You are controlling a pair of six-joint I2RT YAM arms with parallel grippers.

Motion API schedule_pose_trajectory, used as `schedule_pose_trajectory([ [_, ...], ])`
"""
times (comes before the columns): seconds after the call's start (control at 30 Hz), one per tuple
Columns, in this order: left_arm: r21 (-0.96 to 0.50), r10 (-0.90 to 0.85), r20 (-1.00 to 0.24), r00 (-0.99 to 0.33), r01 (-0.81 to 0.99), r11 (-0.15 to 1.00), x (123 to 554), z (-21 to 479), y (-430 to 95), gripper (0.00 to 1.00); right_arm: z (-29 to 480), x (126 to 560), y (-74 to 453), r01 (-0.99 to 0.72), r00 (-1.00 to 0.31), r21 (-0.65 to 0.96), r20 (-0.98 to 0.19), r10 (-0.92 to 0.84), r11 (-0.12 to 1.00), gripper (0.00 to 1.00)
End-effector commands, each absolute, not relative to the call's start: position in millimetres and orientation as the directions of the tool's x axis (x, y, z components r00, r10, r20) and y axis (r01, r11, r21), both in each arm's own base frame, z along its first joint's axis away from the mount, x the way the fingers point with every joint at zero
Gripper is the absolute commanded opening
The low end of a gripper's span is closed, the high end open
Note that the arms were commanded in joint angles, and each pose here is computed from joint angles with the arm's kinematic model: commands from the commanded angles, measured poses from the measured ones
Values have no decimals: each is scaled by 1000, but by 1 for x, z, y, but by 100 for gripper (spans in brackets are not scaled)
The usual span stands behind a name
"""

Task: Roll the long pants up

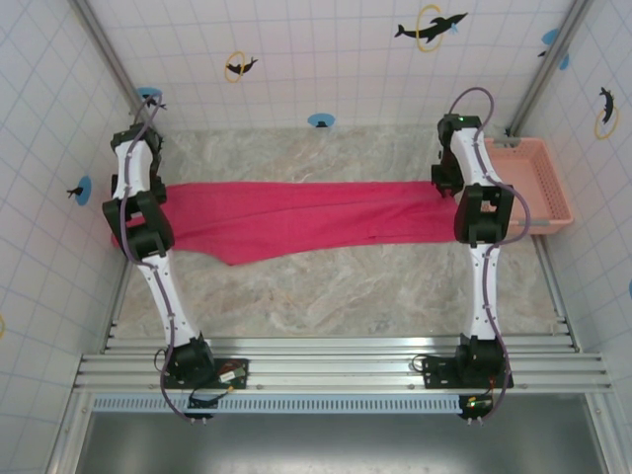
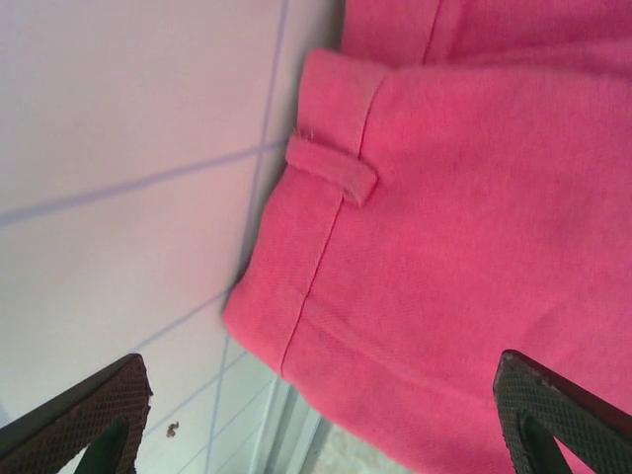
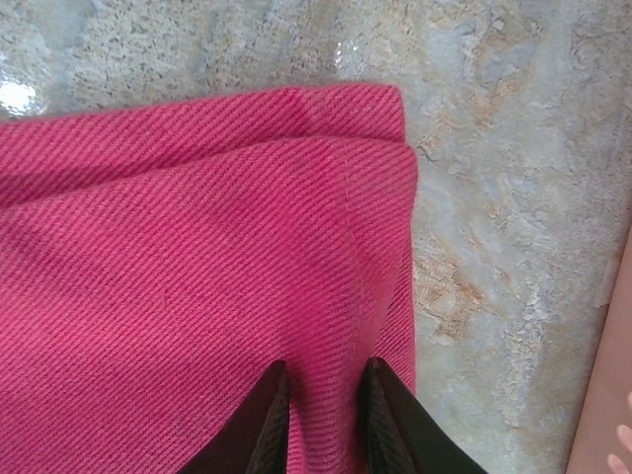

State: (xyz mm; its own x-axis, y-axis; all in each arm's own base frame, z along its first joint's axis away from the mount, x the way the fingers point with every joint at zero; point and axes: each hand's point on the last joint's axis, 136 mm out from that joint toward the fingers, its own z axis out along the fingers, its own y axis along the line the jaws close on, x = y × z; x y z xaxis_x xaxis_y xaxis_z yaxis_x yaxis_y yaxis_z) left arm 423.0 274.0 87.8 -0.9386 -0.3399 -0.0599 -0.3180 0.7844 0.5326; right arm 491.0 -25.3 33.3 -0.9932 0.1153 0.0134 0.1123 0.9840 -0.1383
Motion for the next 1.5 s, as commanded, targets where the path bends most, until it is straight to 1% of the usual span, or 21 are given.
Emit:
schedule_pose_trajectory([
  [0.0,514,-384,-47,-922,-352,782,430,54,275,88,41,483,-27,87,-995,-161,36,94,983,25],
  [0.17,428,-450,-56,-891,-429,796,442,18,264,68,45,480,-26,73,-996,-163,44,81,984,25],
  [0.27,426,-469,-59,-881,-447,787,443,11,264,65,48,480,-24,58,-997,-164,44,66,985,25],
  [0.37,418,-481,-77,-873,-466,780,445,10,267,57,49,480,-21,45,-998,-163,42,53,986,25],
  [0.47,403,-502,-78,-861,-488,774,444,9,268,55,51,482,-15,33,-999,-159,32,38,987,24],
  [0.53,398,-509,-72,-858,-493,774,443,8,266,48,52,484,-12,31,-999,-157,21,34,987,25],
  [0.6,388,-526,-71,-848,-509,769,442,7,264,43,54,486,-8,27,-1000,-152,10,29,988,25],
  [0.63,376,-534,-70,-842,-518,768,442,6,263,39,55,487,-6,24,-1000,-152,7,25,988,25],
  [0.73,324,-565,-56,-824,-550,770,442,2,254,38,60,489,-1,14,-1000,-151,-7,13,988,25],
  [0.93,290,-602,-15,-798,-580,761,432,-3,240,37,71,489,10,-13,-1000,-140,-26,-16,990,25],
  [0.97,288,-604,-10,-797,-580,762,432,-3,239,36,72,489,12,-17,-999,-137,-29,-21,990,25],
  [1.0,285,-609,-3,-793,-585,760,431,-4,237,30,75,490,14,-20,-999,-135,-36,-25,991,25],
  [1.03,282,-617,4,-787,-591,756,430,-4,237,20,76,490,15,-23,-999,-134,-38,-28,991,25],
  [1.1,284,-633,14,-774,-604,745,428,-5,235,5,77,489,20,-28,-999,-124,-41,-34,992,25],
  [1.13,282,-648,14,-762,-618,734,427,-6,236,0,77,489,21,-29,-999,-122,-39,-34,992,25],
  [1.3,271,-706,13,-709,-677,685,422,-7,236,0,75,484,23,-24,-999,-121,-24,-27,992,26],
  [1.37,268,-727,7,-687,-699,663,421,-6,238,0,77,481,19,-22,-999,-134,-22,-25,991,28],
  [1.4,259,-736,7,-677,-710,655,420,-7,238,0,78,479,16,-19,-1000,-141,-19,-22,990,30],
  [1.47,208,-743,0,-670,-726,655,427,-6,233,0,78,473,10,-3,-1000,-137,-8,-4,991,39],
])
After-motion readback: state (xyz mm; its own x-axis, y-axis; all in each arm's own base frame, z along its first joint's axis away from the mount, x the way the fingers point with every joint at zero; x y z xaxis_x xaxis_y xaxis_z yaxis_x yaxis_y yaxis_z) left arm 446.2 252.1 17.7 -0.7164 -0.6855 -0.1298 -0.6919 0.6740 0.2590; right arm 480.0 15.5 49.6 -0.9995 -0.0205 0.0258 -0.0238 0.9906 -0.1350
